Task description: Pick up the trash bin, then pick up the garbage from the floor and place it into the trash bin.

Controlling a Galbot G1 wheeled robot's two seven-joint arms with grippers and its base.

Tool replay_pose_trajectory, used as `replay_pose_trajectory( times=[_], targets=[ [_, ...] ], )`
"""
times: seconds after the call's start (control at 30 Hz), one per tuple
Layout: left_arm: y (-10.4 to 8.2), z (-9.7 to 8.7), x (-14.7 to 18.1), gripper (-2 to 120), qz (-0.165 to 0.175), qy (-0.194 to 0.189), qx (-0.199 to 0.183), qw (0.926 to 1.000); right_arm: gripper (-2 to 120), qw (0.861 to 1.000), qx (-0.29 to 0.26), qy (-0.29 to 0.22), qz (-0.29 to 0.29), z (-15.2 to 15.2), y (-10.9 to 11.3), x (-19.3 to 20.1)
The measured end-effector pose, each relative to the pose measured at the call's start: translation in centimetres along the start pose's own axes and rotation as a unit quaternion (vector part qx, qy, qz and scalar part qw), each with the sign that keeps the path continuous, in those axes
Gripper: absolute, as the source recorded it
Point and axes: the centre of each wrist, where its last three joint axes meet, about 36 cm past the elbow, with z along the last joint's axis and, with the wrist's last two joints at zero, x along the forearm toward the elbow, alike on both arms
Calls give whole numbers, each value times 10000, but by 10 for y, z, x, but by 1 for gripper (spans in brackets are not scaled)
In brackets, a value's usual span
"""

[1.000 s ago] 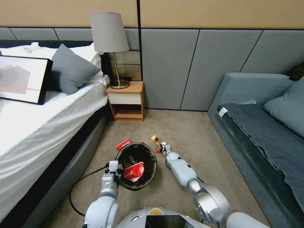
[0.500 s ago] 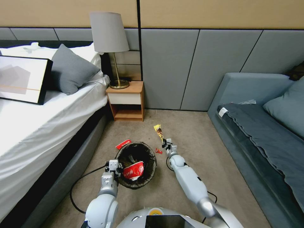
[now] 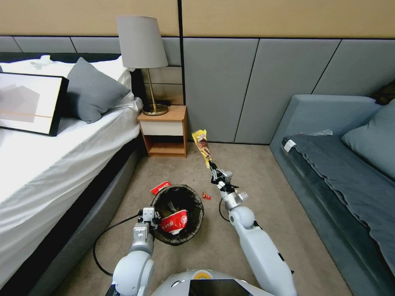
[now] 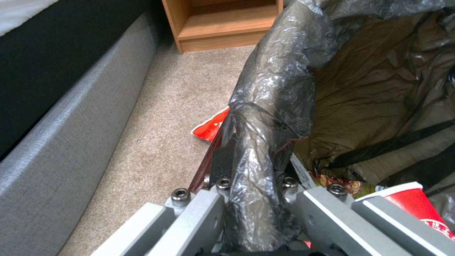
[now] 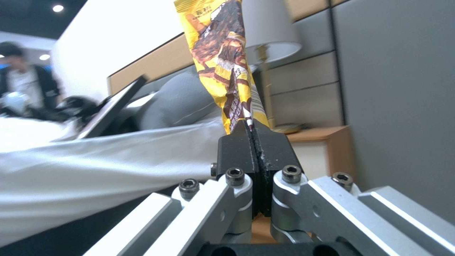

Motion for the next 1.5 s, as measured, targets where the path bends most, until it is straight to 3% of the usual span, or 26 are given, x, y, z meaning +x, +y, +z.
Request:
replay_pose_trajectory(
  times=[0.1, 0.37, 0.53, 0.9, 1.47, 1.5],
  targets=[
    [-1, -1, -1, 0, 18, -13, 7, 10000, 0, 9997, -75, 222, -65, 6, 25, 14],
    [-1, -2, -2, 0, 38, -39, 16, 10000, 0, 9977, -114, 597, -285, 28, 58, 42],
    [-1, -3, -3, 0, 39, -48, 20, 10000, 0, 9959, -74, 838, -344, 46, 67, 64],
    [-2, -4, -2, 0, 56, -55, 66, 9999, 0, 9939, -53, 1080, -214, 73, 72, 89],
    [-1, -8, 2, 0, 78, -101, 96, 9999, 0, 9909, 89, 1316, -266, 91, 69, 110],
    [-1, -8, 2, 0, 81, -105, 98, 9999, 5, 9906, 109, 1331, -283, 92, 69, 111]
  ],
)
